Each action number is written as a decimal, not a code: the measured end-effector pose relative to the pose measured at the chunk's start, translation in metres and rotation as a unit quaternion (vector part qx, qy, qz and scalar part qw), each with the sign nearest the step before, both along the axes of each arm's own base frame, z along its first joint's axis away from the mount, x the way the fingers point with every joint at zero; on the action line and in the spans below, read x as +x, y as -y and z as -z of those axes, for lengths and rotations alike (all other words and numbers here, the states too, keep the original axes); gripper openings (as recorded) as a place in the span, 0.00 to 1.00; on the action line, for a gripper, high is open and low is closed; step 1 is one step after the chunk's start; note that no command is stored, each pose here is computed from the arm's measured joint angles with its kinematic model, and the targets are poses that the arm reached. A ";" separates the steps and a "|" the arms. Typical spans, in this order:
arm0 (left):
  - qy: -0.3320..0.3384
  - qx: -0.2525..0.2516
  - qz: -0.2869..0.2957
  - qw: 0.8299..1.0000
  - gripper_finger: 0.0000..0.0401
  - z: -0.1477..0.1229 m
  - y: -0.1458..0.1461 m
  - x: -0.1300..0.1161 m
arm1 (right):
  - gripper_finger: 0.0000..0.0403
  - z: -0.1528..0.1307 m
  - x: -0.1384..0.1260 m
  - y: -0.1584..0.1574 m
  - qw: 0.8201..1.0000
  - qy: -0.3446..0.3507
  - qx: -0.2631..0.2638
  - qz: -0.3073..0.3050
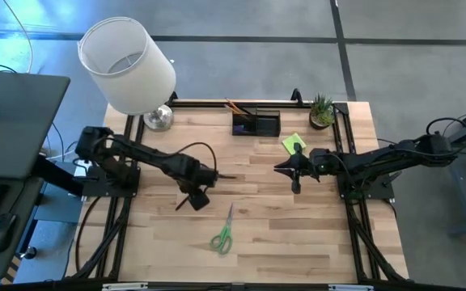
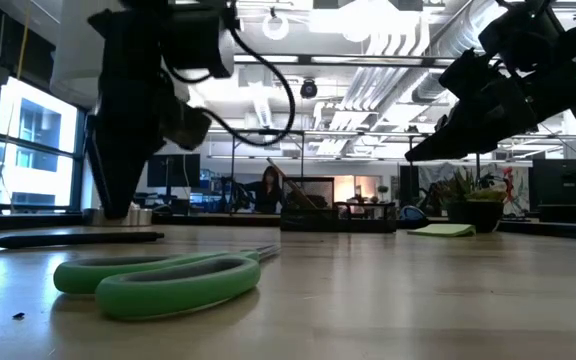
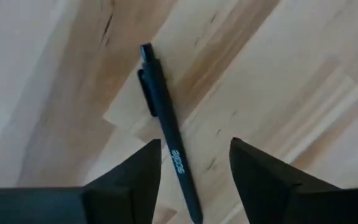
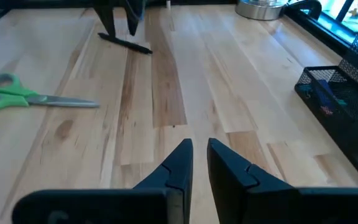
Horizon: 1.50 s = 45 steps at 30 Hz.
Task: Pick and place office supplies into organizer
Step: Put the black pen into the black desk organizer
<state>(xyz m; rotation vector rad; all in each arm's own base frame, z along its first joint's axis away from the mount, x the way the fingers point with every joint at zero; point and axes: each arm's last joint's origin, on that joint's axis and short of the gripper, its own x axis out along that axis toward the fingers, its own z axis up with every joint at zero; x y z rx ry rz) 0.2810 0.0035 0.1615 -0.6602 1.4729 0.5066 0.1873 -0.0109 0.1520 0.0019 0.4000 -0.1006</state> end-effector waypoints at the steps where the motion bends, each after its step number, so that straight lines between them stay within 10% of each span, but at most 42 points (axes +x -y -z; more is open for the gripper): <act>1: -0.005 0.001 -0.002 1.000 0.45 0.003 0.000 0.001 | 0.11 0.000 0.000 0.000 1.000 0.000 -0.002 -0.001; 11: -0.027 0.046 -0.003 0.999 0.40 0.015 -0.004 0.003 | 0.10 0.000 0.000 0.001 1.000 -0.001 -0.012 0.006; 26: -0.009 0.047 0.018 0.999 0.02 0.020 -0.004 0.010 | 0.07 0.002 -0.001 0.001 1.000 -0.013 -0.006 0.009; 45: 0.011 0.014 0.019 1.000 0.23 0.025 -0.002 0.015 | 0.08 0.002 -0.001 0.001 1.000 -0.015 -0.006 0.009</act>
